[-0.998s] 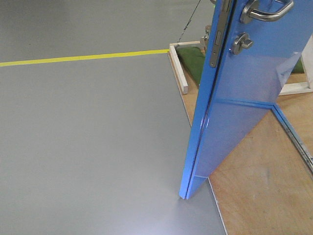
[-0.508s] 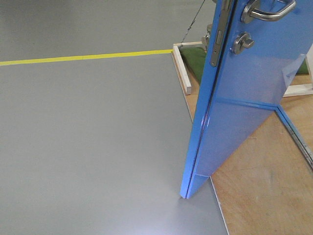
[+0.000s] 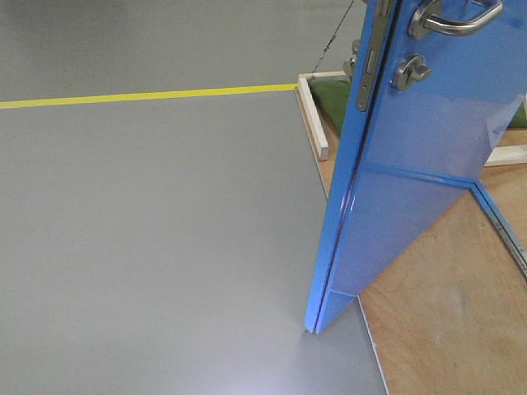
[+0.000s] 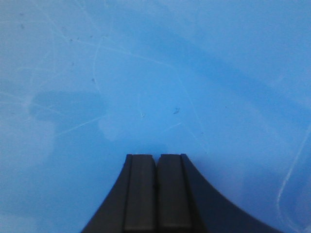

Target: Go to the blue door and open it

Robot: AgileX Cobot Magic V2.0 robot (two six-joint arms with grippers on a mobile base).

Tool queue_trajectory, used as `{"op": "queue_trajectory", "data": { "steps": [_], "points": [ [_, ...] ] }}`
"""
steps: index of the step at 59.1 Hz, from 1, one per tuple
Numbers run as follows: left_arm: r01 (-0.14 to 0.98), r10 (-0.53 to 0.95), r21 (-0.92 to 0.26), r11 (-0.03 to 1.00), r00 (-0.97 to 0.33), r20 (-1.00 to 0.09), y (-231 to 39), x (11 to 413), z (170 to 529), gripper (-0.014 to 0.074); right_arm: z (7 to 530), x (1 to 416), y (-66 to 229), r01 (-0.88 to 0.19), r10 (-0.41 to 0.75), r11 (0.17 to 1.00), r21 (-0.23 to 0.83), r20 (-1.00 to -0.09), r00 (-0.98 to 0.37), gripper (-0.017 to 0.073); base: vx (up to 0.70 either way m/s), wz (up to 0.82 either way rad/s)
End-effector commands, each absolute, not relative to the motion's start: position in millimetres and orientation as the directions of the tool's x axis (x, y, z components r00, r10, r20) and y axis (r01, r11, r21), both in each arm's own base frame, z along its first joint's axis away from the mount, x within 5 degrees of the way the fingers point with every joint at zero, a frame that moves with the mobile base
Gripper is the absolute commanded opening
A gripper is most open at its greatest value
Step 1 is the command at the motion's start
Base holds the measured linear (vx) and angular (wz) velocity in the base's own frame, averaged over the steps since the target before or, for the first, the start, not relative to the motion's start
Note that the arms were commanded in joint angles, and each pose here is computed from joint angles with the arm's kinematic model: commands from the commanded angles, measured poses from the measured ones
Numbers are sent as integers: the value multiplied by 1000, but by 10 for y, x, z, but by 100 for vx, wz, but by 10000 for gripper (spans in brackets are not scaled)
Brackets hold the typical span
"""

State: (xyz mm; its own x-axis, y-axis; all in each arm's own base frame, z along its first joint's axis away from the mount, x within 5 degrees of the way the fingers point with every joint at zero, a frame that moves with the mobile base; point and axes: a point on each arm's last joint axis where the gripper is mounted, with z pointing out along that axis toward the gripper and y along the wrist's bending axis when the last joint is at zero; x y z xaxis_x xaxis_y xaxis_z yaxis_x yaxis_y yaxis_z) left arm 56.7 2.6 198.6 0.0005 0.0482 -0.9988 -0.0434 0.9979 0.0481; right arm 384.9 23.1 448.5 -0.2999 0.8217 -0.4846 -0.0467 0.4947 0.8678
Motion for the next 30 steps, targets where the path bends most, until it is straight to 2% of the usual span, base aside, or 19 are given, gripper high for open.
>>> {"op": "queue_trajectory", "data": {
  "steps": [1,30],
  "points": [
    [-35,44,40,999,125,-991,16,535,2168,73,4759,3712,239,-122,837,477,871,-492,-241,-1,1,6],
    [-35,44,40,999,125,-991,16,535,2168,73,4759,3712,239,-122,837,477,871,-492,-241,-1,3,8]
  ]
}}
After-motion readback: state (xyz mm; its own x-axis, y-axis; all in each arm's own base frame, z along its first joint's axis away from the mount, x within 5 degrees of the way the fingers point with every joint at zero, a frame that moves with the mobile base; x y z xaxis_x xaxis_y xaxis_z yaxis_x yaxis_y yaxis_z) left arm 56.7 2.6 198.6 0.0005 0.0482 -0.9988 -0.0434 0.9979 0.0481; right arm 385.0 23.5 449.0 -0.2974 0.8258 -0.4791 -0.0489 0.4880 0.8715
